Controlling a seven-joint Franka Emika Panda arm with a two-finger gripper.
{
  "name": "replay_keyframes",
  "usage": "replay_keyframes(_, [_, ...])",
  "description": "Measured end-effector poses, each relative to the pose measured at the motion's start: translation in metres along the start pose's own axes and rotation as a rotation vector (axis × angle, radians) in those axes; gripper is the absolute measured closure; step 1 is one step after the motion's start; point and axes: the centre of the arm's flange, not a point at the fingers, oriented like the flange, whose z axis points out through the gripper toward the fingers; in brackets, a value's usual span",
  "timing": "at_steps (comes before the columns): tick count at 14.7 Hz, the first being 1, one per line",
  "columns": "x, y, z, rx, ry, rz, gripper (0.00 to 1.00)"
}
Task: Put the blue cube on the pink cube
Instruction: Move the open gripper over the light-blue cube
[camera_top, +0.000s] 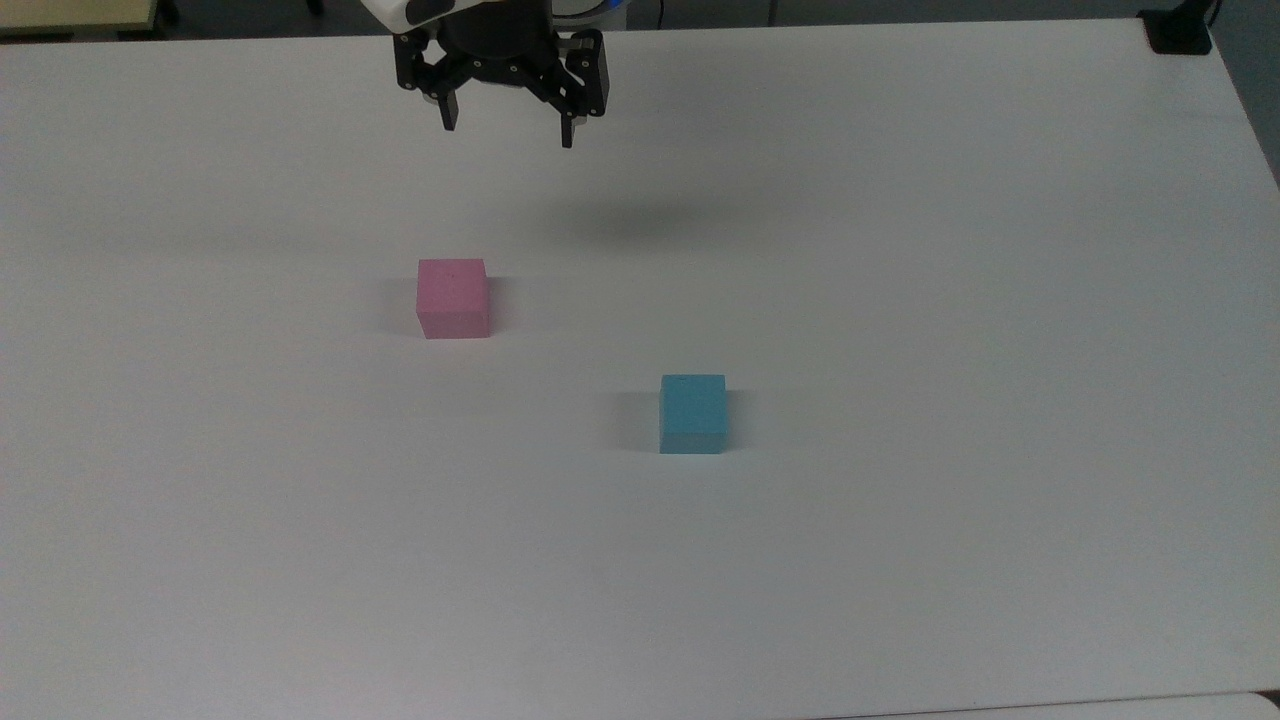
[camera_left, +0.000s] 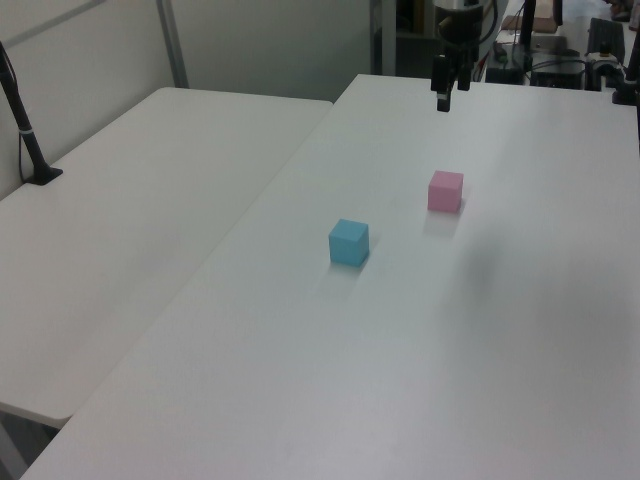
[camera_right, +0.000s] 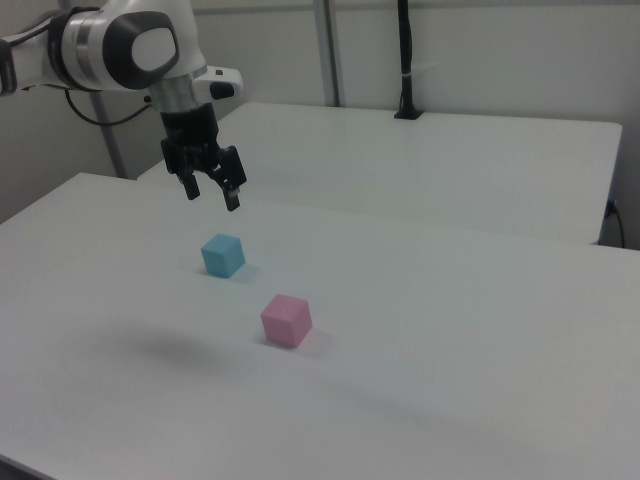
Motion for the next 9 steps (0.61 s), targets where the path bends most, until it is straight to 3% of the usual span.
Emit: replay_keyframes(9, [0.005, -0.003, 0.015, -0.010, -0.024, -0.005, 0.00])
